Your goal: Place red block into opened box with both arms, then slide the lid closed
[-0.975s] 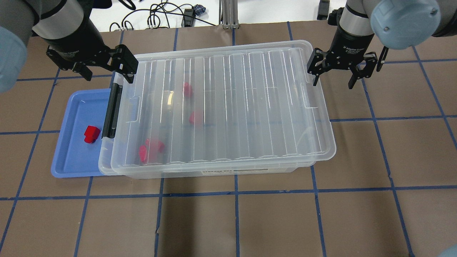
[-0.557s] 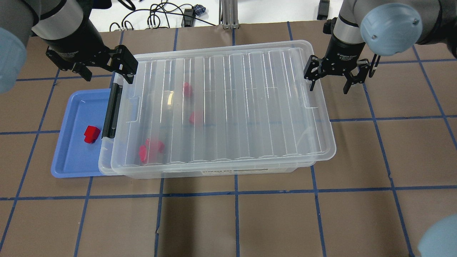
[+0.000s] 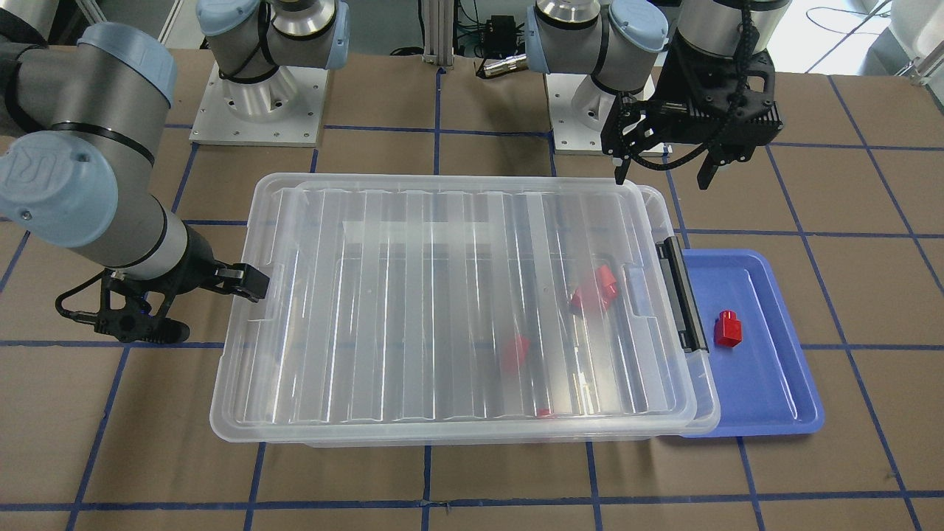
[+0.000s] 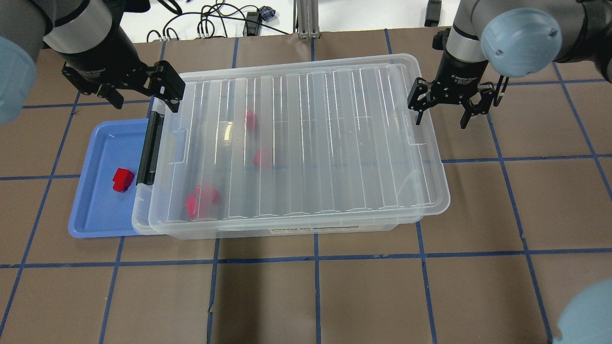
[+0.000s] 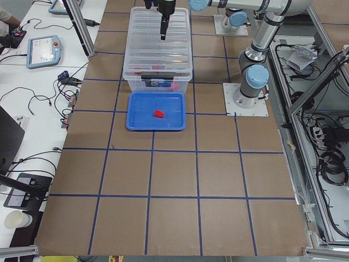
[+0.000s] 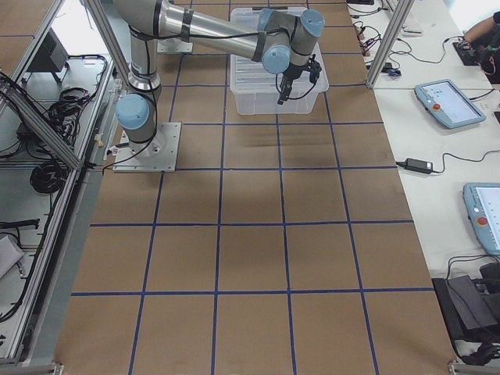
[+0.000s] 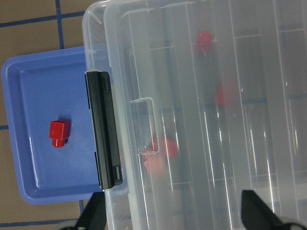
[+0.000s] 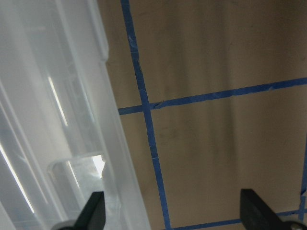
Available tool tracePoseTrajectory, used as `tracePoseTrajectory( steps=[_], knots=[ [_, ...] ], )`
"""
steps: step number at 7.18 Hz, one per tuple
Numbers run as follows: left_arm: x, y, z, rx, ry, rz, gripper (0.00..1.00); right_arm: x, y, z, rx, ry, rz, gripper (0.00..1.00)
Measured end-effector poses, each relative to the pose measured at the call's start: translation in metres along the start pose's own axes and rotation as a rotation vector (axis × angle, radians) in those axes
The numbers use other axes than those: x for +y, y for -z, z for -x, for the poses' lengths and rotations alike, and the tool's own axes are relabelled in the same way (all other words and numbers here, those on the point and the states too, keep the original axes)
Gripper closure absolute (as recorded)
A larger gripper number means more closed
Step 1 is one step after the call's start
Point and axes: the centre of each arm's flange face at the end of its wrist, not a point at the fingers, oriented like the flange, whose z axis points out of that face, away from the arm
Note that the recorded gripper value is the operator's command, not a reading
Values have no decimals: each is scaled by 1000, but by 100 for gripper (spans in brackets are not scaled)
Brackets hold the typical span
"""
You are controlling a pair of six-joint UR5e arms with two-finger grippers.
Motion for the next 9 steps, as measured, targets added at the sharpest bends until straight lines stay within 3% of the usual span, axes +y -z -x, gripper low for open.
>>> tracePoseTrajectory(
  steps=[5,9],
  knots=[
    [0,0,0,0,0,-1,0,-8,2,-33,49,-17,-5,0],
    [-3,1,-2,4,-4,-4,0,-20,6,-88,42,11,-2,0]
  ],
)
